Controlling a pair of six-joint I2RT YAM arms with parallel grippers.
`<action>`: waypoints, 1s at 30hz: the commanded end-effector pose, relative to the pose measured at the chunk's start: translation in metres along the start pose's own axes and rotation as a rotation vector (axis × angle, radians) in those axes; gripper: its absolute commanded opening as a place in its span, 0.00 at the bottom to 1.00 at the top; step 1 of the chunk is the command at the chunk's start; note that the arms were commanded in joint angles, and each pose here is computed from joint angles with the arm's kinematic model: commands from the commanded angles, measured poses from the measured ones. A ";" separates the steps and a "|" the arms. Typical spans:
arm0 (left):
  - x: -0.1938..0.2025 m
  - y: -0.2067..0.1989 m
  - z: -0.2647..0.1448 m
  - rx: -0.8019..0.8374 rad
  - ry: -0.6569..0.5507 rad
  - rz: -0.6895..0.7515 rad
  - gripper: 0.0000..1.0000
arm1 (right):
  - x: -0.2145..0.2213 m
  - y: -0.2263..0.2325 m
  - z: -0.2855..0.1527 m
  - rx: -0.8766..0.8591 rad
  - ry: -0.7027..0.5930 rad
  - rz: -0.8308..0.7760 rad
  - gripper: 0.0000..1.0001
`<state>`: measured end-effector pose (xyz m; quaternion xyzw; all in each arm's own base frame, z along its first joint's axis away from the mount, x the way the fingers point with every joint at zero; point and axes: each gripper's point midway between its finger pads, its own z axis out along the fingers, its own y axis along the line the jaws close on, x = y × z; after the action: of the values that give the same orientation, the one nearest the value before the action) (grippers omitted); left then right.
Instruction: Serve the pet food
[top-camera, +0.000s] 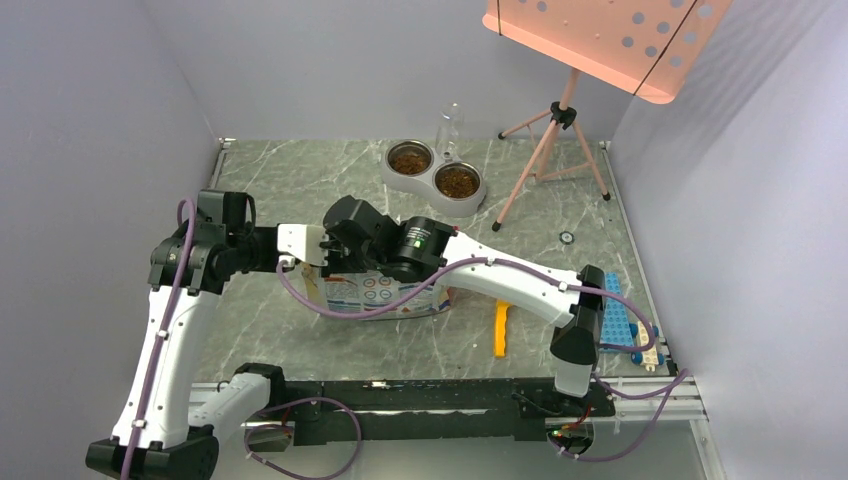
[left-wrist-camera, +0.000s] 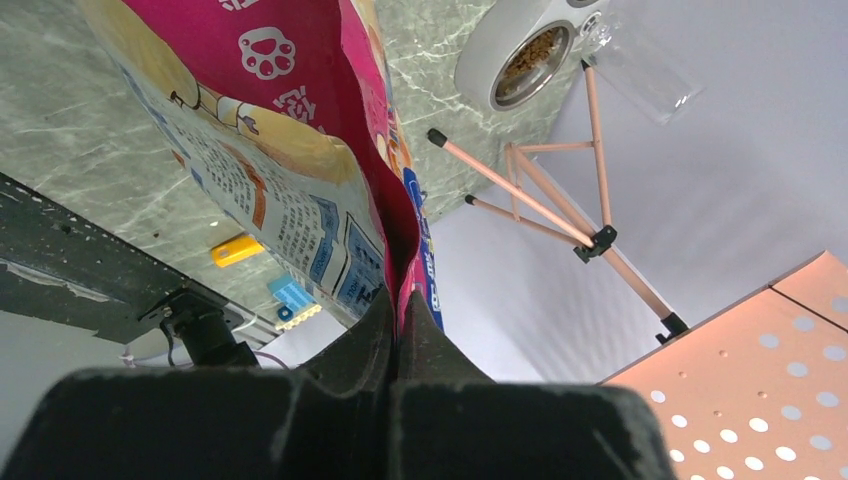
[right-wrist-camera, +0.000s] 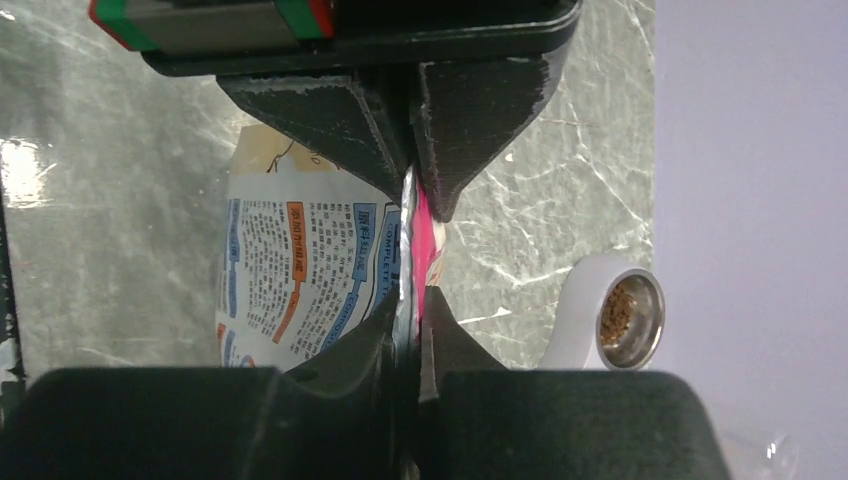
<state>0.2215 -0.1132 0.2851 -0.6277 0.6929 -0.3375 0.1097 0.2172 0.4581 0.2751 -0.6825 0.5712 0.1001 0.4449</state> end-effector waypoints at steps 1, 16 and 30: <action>0.017 -0.003 -0.021 0.043 0.082 0.017 0.00 | 0.012 -0.024 -0.017 0.138 0.068 -0.009 0.08; 0.028 -0.014 -0.010 0.122 0.132 0.014 0.54 | -0.009 -0.016 -0.047 0.037 -0.108 0.162 0.00; 0.019 -0.006 -0.004 0.125 0.032 0.020 0.00 | 0.019 -0.025 -0.064 0.079 -0.073 0.182 0.48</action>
<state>0.2189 -0.1426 0.2859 -0.6007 0.6872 -0.3964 0.0990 0.2162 0.4316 0.2789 -0.6334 0.6115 0.1463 0.4510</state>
